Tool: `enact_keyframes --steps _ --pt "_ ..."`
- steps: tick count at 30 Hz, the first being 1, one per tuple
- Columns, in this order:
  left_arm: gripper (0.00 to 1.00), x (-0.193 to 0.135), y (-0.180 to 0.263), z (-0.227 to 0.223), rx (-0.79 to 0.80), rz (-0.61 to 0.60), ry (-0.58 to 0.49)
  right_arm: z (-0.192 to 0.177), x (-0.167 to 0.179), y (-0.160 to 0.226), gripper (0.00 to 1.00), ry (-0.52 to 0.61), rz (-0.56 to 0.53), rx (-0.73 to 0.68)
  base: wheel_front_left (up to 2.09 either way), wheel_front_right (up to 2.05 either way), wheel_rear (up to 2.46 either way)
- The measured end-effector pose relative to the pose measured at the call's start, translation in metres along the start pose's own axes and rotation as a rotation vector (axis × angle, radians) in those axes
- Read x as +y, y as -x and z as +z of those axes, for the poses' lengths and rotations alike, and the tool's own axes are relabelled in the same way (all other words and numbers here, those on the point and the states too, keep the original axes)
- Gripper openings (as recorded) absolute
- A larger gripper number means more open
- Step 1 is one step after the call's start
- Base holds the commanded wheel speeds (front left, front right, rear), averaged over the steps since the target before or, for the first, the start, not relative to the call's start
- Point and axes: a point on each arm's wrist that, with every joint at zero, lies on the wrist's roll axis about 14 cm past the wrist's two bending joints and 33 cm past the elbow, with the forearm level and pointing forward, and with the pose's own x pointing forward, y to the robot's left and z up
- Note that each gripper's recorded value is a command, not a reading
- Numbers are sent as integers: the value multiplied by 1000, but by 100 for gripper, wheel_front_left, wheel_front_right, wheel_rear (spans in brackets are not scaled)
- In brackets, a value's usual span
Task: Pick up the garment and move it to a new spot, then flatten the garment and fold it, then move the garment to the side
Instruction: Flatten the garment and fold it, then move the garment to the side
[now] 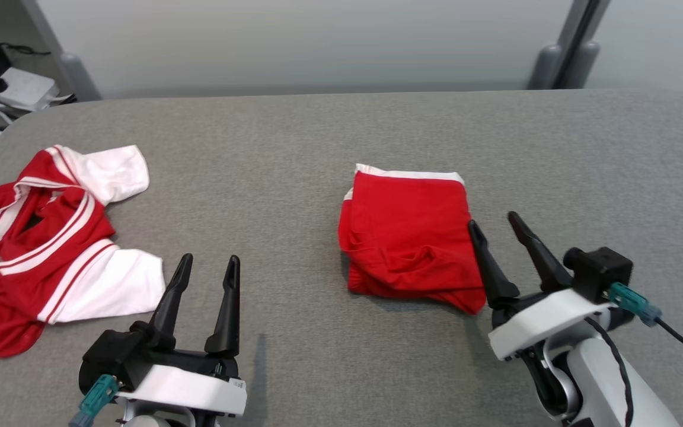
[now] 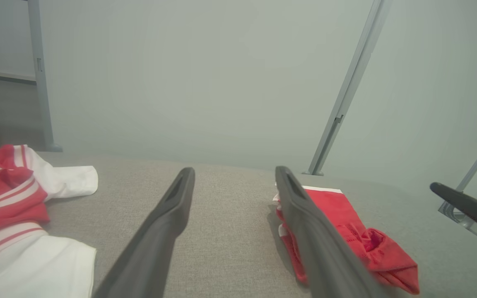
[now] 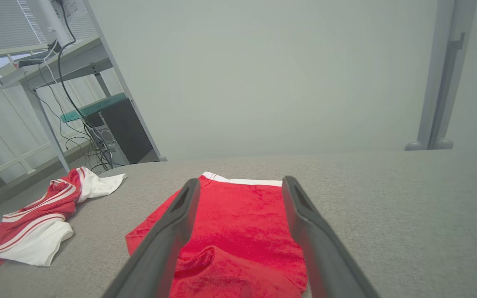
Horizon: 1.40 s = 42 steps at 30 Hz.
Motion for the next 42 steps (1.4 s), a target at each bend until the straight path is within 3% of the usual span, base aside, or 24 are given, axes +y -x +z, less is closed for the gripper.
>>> enact_keyframes --steps 8,17,29,42 --pt "100 -9 -7 0 -5 -24 4 18 -45 41 100 68 -172 -62 0 0 0" --pt "100 -4 6 10 -28 -7 -24 24 -48 82 100 95 -232 -89 0 0 0" --pt "100 3 27 15 -36 11 -66 13 -39 109 100 65 -249 -79 0 0 0" --pt "100 9 31 20 -45 26 -117 16 -35 108 100 64 -240 -90 0 0 0"
